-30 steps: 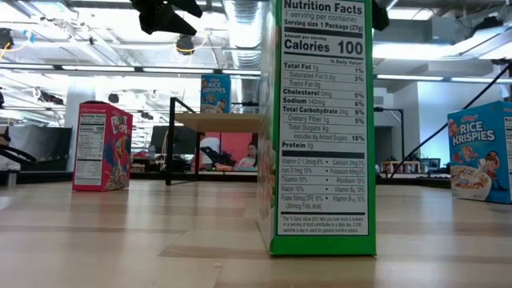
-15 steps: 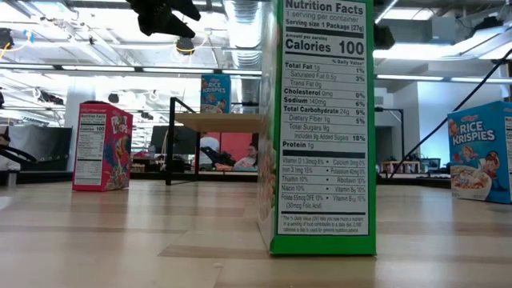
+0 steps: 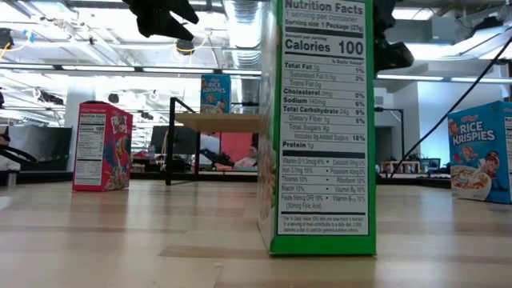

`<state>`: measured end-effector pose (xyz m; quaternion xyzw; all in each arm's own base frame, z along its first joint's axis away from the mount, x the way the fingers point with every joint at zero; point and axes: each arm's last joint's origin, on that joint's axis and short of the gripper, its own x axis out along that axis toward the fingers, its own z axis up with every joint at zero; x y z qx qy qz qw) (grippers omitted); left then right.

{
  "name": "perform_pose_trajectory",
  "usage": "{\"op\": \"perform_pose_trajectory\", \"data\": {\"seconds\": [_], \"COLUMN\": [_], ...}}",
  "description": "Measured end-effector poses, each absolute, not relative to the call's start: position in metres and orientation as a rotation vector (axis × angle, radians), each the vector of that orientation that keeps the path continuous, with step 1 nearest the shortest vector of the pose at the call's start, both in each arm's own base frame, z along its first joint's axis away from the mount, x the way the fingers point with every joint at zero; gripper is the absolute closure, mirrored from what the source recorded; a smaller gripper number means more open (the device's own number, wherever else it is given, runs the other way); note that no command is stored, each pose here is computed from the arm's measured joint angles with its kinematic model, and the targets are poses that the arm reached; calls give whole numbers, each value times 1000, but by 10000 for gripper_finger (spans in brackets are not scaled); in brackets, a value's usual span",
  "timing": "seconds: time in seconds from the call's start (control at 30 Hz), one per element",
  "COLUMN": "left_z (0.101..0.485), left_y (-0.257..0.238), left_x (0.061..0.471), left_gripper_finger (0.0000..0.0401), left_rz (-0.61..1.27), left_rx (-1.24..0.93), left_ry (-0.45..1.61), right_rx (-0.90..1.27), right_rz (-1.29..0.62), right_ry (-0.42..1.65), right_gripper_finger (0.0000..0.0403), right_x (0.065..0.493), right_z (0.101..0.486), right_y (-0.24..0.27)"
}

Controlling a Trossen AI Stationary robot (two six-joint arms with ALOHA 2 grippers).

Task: Stack cereal on shelf
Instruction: Put the right red cereal box on the shelf aligned with the other red cereal box

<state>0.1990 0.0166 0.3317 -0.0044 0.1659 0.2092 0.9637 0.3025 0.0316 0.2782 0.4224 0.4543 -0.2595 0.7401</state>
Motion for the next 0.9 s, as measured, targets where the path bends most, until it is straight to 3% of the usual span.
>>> {"op": "perform_pose_trajectory", "data": {"seconds": [0.63, 0.9], "left_z": [332, 331], "left_y": [16, 16], "left_x": [199, 199], "left_gripper_finger": [90, 90], "left_rz": [403, 402], "left_rx": [-40, -30], "left_ry": [332, 338], "right_rx": [1102, 1137], "right_rz": [-778, -783], "right_ry": [905, 892], "right_gripper_finger": [127, 127], "right_x": [305, 319], "right_z": [272, 260], "right_y": [28, 30]}}
